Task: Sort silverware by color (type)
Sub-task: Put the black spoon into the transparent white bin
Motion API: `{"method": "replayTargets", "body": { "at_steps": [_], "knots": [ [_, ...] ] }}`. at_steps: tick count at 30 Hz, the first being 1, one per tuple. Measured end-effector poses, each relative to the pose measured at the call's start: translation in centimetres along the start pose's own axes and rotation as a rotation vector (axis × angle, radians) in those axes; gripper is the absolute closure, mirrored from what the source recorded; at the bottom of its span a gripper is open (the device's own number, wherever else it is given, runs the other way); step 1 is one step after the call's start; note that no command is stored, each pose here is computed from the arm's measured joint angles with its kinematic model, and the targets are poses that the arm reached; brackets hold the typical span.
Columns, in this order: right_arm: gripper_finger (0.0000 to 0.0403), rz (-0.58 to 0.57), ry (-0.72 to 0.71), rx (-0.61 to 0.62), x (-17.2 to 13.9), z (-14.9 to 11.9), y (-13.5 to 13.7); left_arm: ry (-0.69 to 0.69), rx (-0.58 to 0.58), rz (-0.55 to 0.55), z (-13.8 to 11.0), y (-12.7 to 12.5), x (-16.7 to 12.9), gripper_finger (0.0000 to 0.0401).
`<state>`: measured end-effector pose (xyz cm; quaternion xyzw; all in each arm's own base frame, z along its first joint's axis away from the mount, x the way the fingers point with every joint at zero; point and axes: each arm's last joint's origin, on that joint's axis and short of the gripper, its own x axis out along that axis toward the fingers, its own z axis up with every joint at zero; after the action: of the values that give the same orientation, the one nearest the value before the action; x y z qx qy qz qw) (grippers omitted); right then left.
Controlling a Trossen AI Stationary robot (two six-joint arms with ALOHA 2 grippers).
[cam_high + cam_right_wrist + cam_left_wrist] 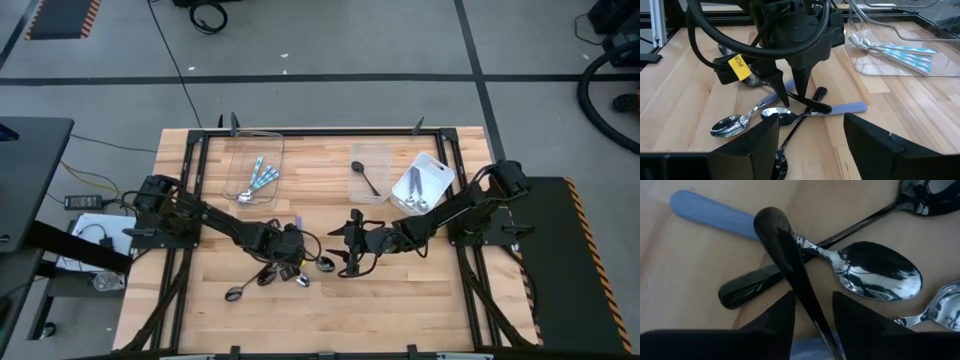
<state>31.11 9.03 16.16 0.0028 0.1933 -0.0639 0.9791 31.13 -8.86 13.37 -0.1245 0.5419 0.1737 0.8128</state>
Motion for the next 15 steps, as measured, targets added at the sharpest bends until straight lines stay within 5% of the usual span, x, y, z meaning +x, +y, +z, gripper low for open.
{"method": "replayTargets", "body": {
  "at_steps": [9,15],
  "knots": [
    [0.0172,0.000,0.005,-0.002,0.00,-0.05,-0.01,0.005,0.050,0.005,-0.05,0.07,-0.07,0.0367],
    [0.0172,0.000,0.005,-0.002,0.00,-0.05,-0.01,0.022,0.065,-0.009,-0.15,0.19,-0.44,0.0370]
  ]
}}
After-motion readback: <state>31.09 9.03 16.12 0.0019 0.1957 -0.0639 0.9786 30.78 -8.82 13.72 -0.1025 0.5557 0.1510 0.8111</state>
